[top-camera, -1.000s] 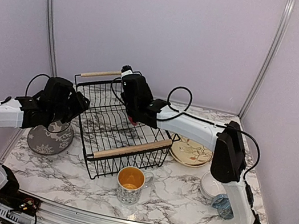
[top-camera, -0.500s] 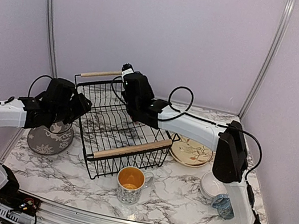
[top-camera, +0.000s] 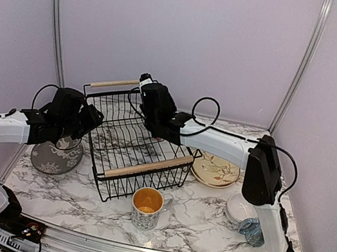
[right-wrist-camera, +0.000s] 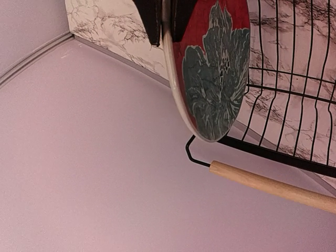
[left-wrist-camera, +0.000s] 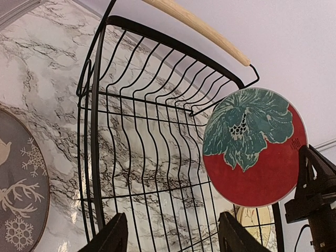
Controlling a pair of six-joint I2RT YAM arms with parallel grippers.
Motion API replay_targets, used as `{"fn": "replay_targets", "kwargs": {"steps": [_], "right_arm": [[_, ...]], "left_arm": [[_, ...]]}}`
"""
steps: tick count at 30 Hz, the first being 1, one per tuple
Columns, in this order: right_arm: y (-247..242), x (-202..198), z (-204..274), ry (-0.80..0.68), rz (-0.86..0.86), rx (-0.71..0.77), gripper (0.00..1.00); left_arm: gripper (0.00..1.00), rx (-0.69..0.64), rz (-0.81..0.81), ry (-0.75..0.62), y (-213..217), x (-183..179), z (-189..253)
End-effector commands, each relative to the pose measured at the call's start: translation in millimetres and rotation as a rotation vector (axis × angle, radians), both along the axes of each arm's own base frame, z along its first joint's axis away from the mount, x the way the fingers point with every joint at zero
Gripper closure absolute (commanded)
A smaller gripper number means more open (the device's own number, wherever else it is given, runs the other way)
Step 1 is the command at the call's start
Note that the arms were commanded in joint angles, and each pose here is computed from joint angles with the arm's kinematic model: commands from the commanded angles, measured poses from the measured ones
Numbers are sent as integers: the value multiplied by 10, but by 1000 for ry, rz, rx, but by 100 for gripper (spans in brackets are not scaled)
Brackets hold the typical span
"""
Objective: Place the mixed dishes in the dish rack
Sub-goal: Insert the plate into the dish rack.
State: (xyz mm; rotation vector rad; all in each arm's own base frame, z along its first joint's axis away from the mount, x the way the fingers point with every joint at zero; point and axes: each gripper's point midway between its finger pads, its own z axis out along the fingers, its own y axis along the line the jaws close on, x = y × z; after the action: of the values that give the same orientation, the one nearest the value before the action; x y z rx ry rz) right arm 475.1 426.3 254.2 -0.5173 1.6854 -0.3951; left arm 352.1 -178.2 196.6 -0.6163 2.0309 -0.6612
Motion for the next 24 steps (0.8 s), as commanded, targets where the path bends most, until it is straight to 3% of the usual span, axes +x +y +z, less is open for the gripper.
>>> {"fn": "replay_targets", "kwargs": {"steps": [1, 24], "right_arm": [[-124, 103, 566, -98, -45, 159, 100], [-64, 522, 140, -111, -64, 181, 100]], "left_arm": [[39, -6, -10, -19, -4, -16, 58], [39, 5, -31, 3, -50, -6, -24]]}}
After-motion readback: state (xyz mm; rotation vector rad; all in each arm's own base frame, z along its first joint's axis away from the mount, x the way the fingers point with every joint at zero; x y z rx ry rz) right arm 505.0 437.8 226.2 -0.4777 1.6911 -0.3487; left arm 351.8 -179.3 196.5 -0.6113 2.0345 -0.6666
